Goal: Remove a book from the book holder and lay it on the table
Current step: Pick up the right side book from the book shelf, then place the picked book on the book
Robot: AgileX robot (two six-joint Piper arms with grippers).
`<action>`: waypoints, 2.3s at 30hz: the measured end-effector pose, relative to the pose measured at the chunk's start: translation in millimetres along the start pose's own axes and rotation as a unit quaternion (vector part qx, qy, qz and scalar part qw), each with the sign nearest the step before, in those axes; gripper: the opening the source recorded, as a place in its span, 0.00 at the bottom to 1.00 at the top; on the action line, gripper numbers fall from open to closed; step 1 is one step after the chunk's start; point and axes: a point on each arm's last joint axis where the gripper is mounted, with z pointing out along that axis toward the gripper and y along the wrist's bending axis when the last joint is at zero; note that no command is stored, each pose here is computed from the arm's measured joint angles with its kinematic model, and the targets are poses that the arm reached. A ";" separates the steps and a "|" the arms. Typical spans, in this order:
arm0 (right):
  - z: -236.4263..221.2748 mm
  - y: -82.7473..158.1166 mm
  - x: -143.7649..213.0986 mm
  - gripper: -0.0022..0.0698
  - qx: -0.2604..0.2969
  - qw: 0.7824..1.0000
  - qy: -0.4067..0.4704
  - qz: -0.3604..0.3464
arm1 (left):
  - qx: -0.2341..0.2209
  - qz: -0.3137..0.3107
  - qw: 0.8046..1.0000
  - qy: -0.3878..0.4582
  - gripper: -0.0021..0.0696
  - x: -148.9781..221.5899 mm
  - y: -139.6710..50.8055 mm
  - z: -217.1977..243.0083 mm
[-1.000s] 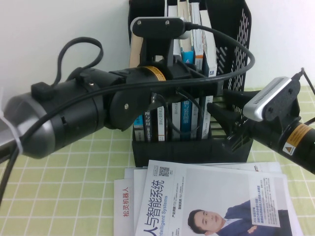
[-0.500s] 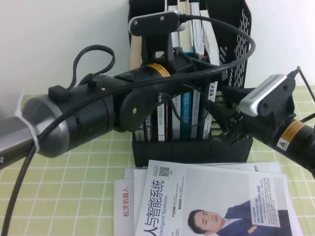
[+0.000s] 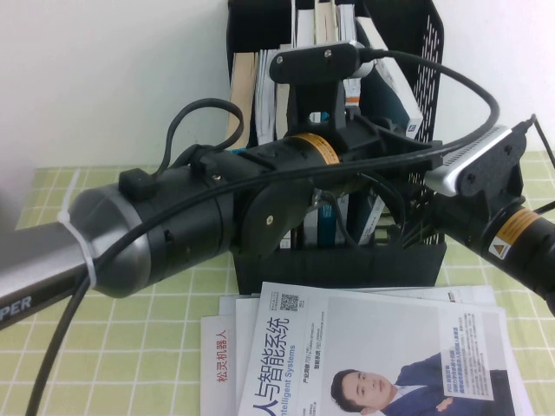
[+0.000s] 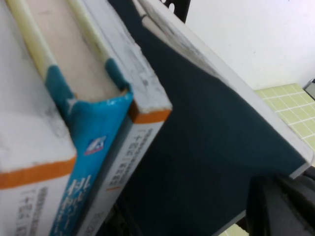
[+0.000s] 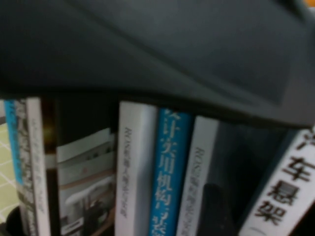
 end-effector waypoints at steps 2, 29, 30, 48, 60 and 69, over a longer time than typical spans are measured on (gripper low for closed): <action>0.0 -0.9 -0.1 0.60 0.005 1.000 0.000 -0.001 | 0.000 0.002 1.000 0.002 0.03 0.5 -0.6 0.0; 11.0 13.3 22.6 0.26 0.009 1.000 0.005 0.015 | 0.001 0.025 1.000 0.010 0.03 3.4 -2.9 0.0; 11.2 13.4 22.6 0.26 0.010 1.000 0.002 0.017 | 0.001 0.026 1.000 0.012 0.03 3.7 -3.1 -0.1; -8.7 -2.9 -38.5 0.27 0.114 0.991 -0.071 0.002 | 0.044 0.096 0.991 -0.085 0.03 -53.2 -33.4 -72.8; -47.0 -13.9 -104.2 0.22 0.185 0.963 -0.156 -0.120 | 0.052 0.132 0.982 -0.122 0.03 -78.8 -45.8 -128.6; -101.3 -8.6 -166.2 0.22 0.210 0.933 -0.245 -0.157 | 0.042 0.166 0.976 -0.131 0.03 -93.0 -50.8 -190.5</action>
